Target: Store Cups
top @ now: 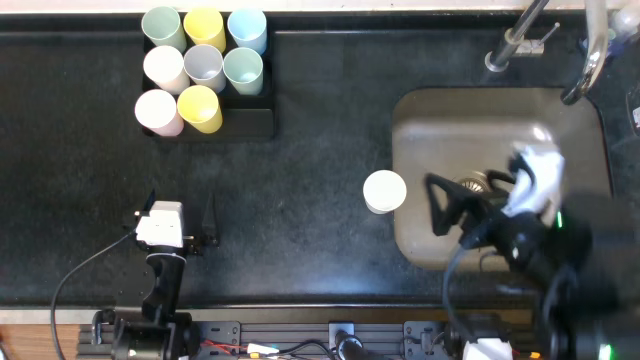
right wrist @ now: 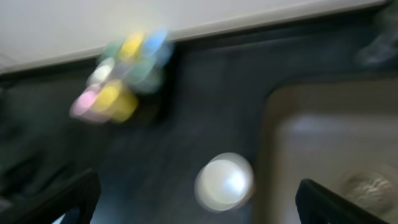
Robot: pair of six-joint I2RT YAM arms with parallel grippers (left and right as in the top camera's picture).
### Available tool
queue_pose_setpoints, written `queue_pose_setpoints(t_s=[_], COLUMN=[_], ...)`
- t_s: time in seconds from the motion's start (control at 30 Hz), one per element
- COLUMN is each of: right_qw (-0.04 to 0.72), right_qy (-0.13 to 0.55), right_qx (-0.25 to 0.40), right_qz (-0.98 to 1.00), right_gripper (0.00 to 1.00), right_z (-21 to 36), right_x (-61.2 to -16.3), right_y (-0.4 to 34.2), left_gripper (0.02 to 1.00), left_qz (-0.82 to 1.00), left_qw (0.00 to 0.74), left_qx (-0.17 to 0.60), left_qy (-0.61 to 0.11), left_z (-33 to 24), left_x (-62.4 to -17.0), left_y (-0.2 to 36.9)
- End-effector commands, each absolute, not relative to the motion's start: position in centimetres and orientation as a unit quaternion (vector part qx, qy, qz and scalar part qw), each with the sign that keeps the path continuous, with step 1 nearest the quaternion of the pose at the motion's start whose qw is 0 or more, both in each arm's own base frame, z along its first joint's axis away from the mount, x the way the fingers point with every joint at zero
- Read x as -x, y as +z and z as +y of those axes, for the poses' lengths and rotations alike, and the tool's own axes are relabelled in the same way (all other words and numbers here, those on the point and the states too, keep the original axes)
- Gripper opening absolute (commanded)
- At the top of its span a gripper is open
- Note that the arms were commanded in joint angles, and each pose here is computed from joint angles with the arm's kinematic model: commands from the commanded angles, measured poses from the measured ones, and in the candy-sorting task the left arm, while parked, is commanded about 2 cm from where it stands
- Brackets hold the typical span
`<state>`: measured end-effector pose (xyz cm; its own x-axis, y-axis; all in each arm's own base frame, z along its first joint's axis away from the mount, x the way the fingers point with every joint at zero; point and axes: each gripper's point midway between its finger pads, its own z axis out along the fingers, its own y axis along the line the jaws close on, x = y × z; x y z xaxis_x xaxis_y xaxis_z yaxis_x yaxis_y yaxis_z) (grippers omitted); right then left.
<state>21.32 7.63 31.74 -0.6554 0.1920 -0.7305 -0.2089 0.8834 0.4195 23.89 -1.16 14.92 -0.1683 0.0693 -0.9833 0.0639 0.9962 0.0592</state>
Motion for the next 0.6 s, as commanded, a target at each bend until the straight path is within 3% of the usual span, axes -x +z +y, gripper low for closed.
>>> queue_pose_setpoints(t_s=[0.03,0.2,0.23,0.3,0.47,0.6], right_qw=[0.333,0.242,0.221,0.183,0.103,0.074], right_qy=[0.276,0.018,-0.004,-0.014,0.059,0.061], right_qx=[0.065,0.043,0.048,0.085,0.217,0.227], right_qz=[0.899,0.969,0.974,0.979,0.969,0.969], right_gripper=[0.998,0.998,0.996,0.998,0.998,0.998], right_z=[9.7,2.3,1.8,2.2,6.6,7.2], right_x=[-22.3,-25.0,-24.9,-24.7,-23.5,-24.8], right_y=[31.0,24.1,23.4,22.0,19.4,17.4], left_gripper=[1.0,0.998,0.998,0.998,0.998,0.998], left_qz=[0.762,0.762,0.762,0.762,0.762,0.762], left_qw=[0.646,0.646,0.646,0.646,0.646,0.646], left_qx=[-0.045,-0.045,-0.045,-0.045,-0.045,-0.045], left_qy=[0.014,0.014,0.014,0.014,0.014,0.014], left_z=[-0.8,-0.8,-0.8,-0.8,-0.8,-0.8], left_x=[-23.9,-23.9,-23.9,-23.9,-23.9,-23.9], left_y=[15.0,15.0,15.0,15.0,15.0,15.0])
